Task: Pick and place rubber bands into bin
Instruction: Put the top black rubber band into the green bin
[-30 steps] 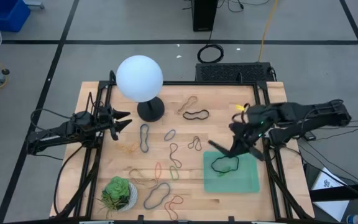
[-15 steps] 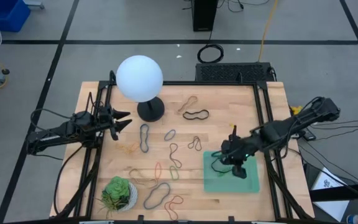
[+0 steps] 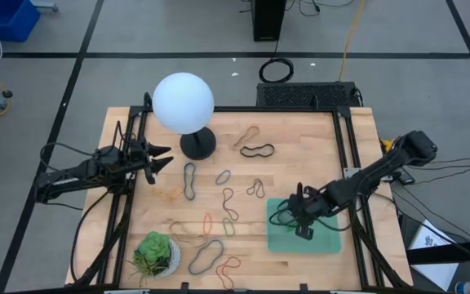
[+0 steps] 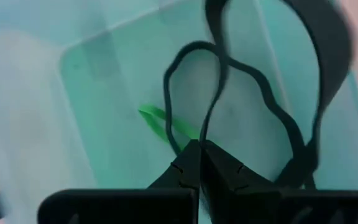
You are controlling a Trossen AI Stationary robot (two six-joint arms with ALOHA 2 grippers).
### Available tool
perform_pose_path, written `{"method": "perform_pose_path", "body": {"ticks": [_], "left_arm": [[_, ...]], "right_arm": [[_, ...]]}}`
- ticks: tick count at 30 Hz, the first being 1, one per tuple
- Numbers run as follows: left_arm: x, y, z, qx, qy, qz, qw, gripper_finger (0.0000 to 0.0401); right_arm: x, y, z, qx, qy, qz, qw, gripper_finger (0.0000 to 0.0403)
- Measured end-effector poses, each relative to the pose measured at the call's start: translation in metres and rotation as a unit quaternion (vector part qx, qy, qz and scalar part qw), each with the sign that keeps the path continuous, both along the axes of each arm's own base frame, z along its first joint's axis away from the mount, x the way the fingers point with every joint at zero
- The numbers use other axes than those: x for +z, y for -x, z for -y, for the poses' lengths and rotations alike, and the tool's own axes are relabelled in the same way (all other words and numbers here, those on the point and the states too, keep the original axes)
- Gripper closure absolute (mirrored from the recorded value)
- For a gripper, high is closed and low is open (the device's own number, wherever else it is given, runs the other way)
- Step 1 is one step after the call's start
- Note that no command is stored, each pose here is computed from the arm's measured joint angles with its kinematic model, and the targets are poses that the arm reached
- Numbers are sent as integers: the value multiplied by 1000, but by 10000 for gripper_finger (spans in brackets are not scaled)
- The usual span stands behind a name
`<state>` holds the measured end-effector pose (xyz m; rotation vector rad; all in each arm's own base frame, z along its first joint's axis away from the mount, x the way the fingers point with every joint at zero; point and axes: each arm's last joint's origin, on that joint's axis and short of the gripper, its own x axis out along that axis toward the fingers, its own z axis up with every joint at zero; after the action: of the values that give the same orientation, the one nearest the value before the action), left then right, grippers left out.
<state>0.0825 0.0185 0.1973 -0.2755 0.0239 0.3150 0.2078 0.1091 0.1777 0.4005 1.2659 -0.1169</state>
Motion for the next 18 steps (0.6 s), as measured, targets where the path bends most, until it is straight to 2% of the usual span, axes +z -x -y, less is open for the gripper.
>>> {"method": "perform_pose_path", "body": {"ticks": [10,18], "left_arm": [[0,0,0,0,-2,-1,1000,189],[0,0,0,0,-2,-1,1000,189]], "right_arm": [[-11,2,1,-1,7,-13,1000,403],[-17,6,3,-35,2,-28,999,395]]}}
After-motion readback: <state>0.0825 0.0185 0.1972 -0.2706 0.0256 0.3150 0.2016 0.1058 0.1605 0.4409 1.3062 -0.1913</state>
